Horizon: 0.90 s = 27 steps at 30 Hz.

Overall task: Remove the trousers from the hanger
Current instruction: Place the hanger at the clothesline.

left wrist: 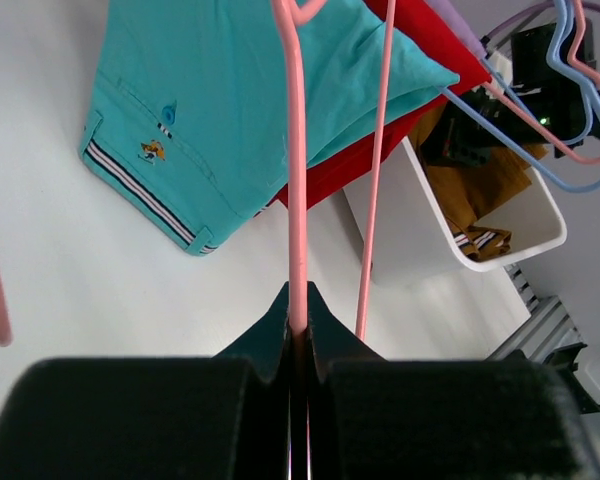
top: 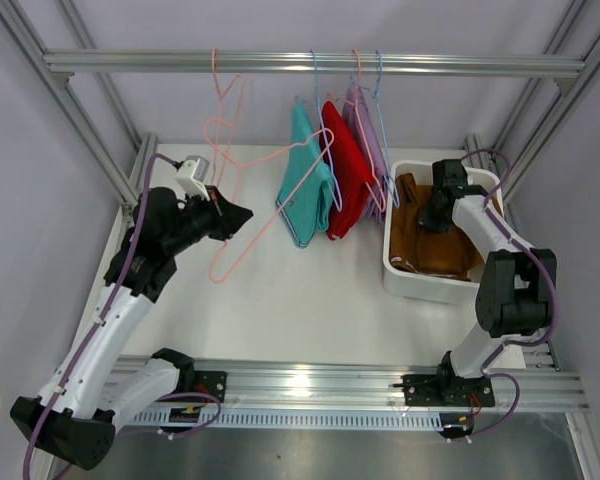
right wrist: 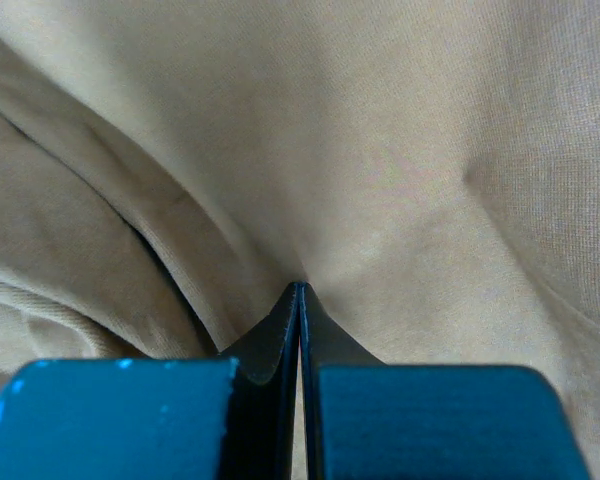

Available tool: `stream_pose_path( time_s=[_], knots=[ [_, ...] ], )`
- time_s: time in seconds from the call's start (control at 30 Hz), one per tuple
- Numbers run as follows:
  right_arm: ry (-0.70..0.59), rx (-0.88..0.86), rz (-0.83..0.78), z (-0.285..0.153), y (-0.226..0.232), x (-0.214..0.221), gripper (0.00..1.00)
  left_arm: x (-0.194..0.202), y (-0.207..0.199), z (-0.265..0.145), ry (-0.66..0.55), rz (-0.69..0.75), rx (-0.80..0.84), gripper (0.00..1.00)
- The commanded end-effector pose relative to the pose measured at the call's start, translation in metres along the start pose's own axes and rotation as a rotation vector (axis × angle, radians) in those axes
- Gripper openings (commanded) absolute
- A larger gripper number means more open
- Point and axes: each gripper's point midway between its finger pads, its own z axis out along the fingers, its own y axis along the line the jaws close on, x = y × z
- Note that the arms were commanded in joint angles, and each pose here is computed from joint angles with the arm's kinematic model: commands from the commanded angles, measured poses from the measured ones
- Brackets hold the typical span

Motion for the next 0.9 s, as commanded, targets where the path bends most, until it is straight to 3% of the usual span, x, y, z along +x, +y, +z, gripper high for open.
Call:
stream_pose_path(
  time_s=[0.0,0.2,0.5,0.67,0.87],
  knots=[
    [-0.09,-0.058,0.01,-0.03,0.013,-0.026,0.0,-0.03,-0.014,-0.01,-0.079,0.081,0.018,0.0],
    [-0.139,-0.083,-0.006,-0.057,0.009,-0.042,0.0,-0.045,-0.011,-0.027,-0.096,0.191,-0.078,0.0],
    [-0.117,-0.122,-0.013,-0.049,0.007,-0.033,0.0,-0.079,-0.013,-0.052,-0.178,0.236,-0.178,0.0],
    [-0.111,-0.169,-0.004,-0.043,0.015,-0.028,0.0,-0.078,0.001,-0.043,-0.081,0.244,-0.263,0.01],
    [-0.113,-0.182,-0.007,-0.037,0.017,-0.025,0.0,-0.106,0.004,-0.051,-0.108,0.279,-0.345,0.0]
  ],
)
